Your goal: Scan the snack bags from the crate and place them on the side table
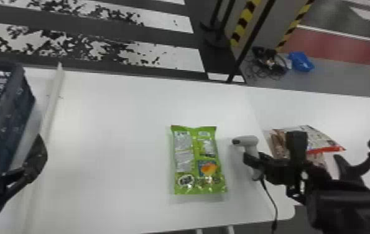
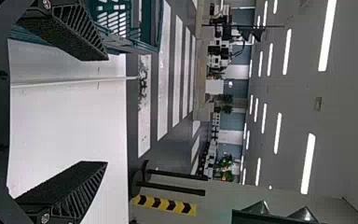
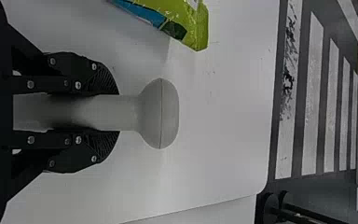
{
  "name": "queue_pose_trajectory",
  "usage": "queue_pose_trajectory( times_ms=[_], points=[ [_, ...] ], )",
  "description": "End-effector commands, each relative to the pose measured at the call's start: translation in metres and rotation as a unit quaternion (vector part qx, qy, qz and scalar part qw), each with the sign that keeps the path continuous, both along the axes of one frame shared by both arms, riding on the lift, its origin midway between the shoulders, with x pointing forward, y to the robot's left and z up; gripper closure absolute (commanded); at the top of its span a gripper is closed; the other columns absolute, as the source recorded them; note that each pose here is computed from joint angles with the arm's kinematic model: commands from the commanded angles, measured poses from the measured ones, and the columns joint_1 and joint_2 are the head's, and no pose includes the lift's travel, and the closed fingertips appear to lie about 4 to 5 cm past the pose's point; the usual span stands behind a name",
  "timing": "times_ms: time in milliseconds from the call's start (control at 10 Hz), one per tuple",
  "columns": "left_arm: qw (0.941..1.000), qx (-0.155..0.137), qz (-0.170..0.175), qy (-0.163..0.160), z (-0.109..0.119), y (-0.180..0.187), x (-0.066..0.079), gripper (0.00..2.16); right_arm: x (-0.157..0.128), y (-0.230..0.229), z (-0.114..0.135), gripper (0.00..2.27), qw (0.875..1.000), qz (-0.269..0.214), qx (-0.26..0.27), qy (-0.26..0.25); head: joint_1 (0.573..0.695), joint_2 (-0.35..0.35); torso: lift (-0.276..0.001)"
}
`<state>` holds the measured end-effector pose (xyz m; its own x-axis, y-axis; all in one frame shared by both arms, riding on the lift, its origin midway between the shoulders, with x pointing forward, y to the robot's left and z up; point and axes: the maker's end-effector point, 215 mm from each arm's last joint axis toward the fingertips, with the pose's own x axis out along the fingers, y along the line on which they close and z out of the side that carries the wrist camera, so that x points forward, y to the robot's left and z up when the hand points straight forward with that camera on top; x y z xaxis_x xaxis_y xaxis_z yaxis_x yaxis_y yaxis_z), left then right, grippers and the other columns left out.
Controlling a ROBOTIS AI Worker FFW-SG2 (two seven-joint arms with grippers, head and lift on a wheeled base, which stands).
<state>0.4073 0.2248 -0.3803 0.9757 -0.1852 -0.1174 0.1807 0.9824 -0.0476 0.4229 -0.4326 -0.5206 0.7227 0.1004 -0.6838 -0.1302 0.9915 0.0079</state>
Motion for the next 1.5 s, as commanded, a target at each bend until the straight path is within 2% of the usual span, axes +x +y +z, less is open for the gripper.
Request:
queue_pose_trajectory(
  times_ms=[0,200,500,600,700,1000,1400],
  points=[
    [1.0,-0.002,0.001,0.0,0.0,0.0,-0.001,0.08,0.0,0.002,-0.001,1.55,1.0,0.0,0.002,-0.001,0.695,-0.278,-0.094],
    [1.0,-0.002,0.001,0.0,0.0,0.0,-0.001,0.08,-0.001,0.002,-0.001,0.86,1.0,0.0,0.003,-0.002,0.695,-0.276,-0.094],
    [1.0,-0.003,0.0,0.0,0.0,-0.001,-0.001,0.08,-0.001,0.002,-0.001,0.45,1.0,0.0,0.003,-0.002,0.695,-0.275,-0.094],
    [1.0,-0.002,0.001,0.0,0.0,0.0,-0.001,0.08,0.0,-0.001,0.002,0.23,1.0,-0.003,0.002,-0.005,0.695,-0.276,-0.094],
    [1.0,-0.002,0.001,0.0,0.0,0.0,-0.001,0.08,-0.003,-0.002,0.011,0.1,1.0,-0.01,0.012,-0.014,0.695,-0.277,-0.094],
    [1.0,-0.002,0.002,0.0,0.0,0.0,-0.001,0.08,-0.018,0.023,0.041,0.11,0.996,-0.004,0.077,-0.035,0.695,-0.272,-0.094],
    [1.0,-0.002,0.003,0.001,-0.001,0.001,-0.001,0.08,-0.038,0.062,0.048,0.11,0.981,0.023,0.194,-0.005,0.695,-0.225,-0.094]
  ],
)
